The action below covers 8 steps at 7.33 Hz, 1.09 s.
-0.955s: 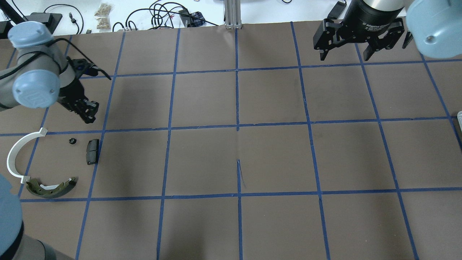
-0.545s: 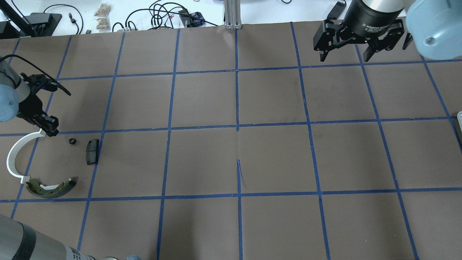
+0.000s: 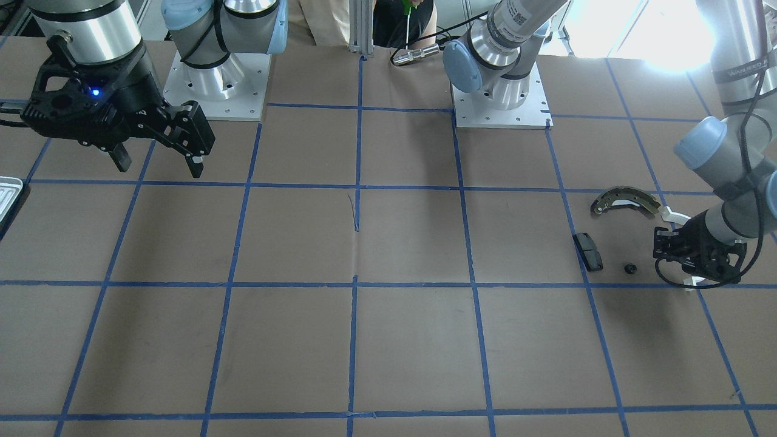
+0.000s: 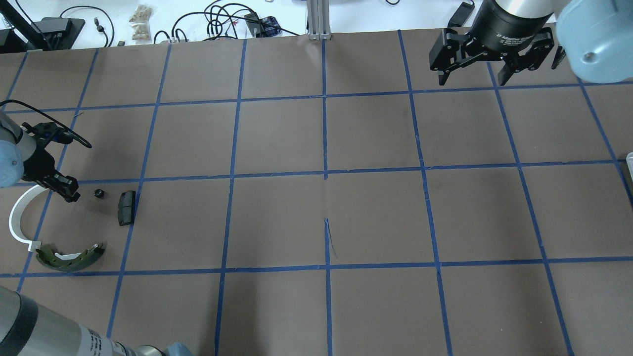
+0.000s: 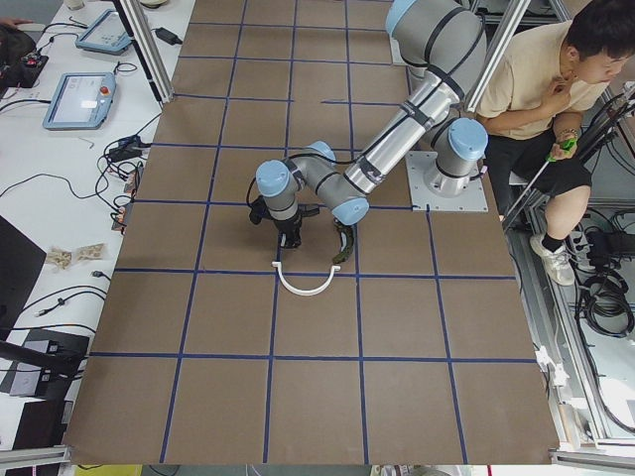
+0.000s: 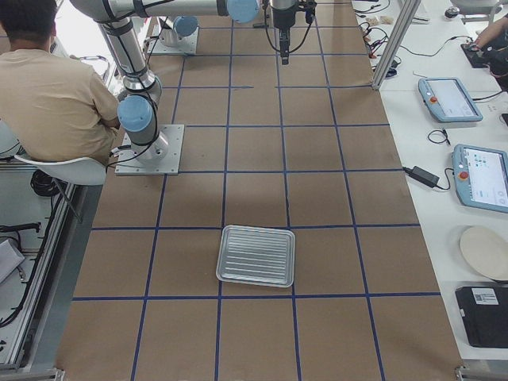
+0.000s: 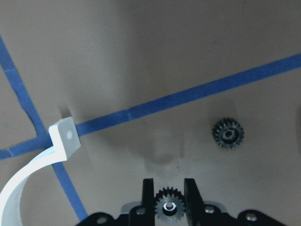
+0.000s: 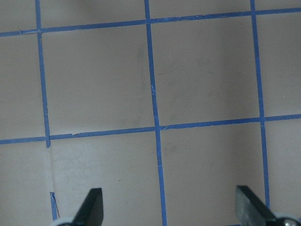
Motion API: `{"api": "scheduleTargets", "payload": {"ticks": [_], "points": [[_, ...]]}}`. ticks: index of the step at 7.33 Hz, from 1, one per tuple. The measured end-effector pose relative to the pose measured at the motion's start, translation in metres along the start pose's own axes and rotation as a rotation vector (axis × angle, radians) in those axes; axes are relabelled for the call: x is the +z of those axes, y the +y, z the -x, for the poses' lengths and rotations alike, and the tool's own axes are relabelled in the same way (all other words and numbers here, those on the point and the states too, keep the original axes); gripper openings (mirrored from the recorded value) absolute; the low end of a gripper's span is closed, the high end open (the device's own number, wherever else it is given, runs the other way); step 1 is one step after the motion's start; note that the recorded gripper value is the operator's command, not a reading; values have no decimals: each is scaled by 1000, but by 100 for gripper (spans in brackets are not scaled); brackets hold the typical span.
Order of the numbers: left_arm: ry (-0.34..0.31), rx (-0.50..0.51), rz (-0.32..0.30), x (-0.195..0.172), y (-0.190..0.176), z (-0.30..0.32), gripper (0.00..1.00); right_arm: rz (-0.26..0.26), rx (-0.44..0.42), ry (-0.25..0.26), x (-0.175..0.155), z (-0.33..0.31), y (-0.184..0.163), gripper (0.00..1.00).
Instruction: Place bearing gear from tray to pile
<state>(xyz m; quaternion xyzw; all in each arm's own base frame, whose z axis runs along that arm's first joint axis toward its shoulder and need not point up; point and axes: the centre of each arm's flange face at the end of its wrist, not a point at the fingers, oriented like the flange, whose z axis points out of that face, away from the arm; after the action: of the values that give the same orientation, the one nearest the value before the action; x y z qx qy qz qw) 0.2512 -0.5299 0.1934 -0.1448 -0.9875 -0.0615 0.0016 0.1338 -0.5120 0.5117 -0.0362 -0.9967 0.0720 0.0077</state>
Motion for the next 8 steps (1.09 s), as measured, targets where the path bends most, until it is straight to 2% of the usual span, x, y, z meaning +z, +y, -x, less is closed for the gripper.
{"api": "scheduleTargets", "payload": {"ticks": [4, 5, 6, 8], "points": [[9, -11, -58, -3, -12, -4, 0, 1, 2, 1, 0, 0, 0, 100], [9, -9, -74, -4, -15, -6, 63, 1, 2, 1, 0, 0, 1, 100], [9, -7, -82, -4, -17, -6, 81, 2, 2, 1, 0, 0, 1, 100], [0, -3, -91, -11, -18, -8, 85, 2, 2, 1, 0, 0, 1, 100]]}}
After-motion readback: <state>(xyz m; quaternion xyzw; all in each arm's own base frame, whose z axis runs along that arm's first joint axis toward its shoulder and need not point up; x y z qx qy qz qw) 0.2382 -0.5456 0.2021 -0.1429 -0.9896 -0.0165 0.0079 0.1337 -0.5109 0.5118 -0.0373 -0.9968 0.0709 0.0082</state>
